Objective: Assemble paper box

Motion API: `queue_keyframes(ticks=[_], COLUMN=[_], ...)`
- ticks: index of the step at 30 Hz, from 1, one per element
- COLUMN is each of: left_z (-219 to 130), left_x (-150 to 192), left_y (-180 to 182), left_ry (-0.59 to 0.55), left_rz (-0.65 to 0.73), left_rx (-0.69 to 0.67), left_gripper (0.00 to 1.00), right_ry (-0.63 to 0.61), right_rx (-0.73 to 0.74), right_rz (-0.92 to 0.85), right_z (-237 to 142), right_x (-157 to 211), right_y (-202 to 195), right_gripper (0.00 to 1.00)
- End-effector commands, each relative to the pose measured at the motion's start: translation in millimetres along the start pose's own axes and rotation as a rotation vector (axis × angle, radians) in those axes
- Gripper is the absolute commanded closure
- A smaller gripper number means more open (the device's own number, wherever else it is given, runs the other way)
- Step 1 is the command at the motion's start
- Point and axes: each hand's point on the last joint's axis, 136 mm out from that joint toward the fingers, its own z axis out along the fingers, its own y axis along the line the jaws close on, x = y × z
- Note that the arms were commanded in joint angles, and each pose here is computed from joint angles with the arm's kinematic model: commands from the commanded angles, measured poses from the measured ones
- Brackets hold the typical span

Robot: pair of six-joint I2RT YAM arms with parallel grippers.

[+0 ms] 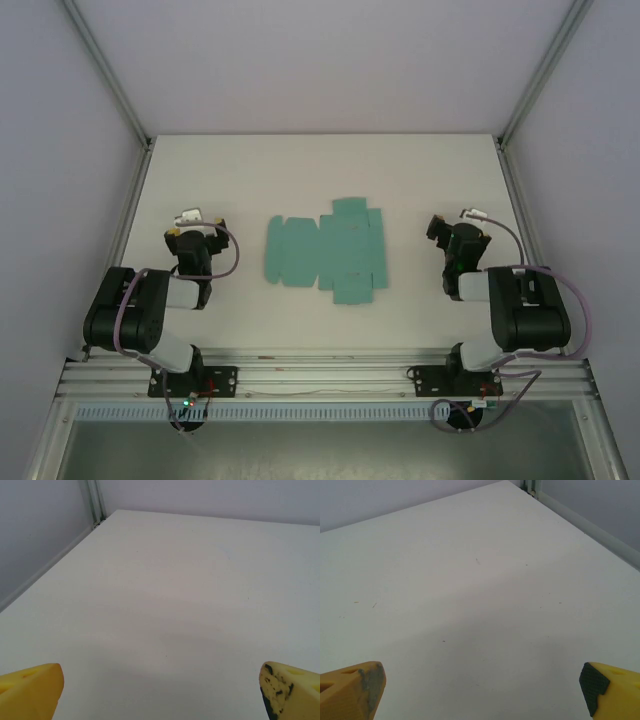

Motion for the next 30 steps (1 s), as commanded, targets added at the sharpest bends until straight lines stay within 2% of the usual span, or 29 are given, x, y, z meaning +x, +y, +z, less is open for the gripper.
queue_keyframes(ticks=[1,15,19,25,27,30], left_z=[1,1,2,2,2,-1], left_x=[-14,-14,-13,-14,-22,-39], left_y=[-1,0,-10,-11,-9,-7], left_ry=[-0.042,-0.043,-0.03,-0.032,-0.049,0.008], left_rz=[-0.031,-0.029,-0.006,-0.006,-0.011,-0.011], left_rx=[0.007,0.006,0.059,0.061,0.048,0.026], left_gripper=[0.0,0.0,0.0,0.0,0.0,0.0], right_ry=[-0.039,-0.038,-0.038,-0.04,-0.054,0.006], right_rx=[0.001,0.003,0.003,0.001,-0.001,0.005], right_rz=[0.025,0.024,0.027,0.025,0.029,0.013], right_z=[0,0,0,0,-1,-5], right_x=[-15,-15,-15,-15,-21,-35], right_y=[1,1,1,1,2,6], right_gripper=[0.0,0.0,0.0,0.0,0.0,0.0])
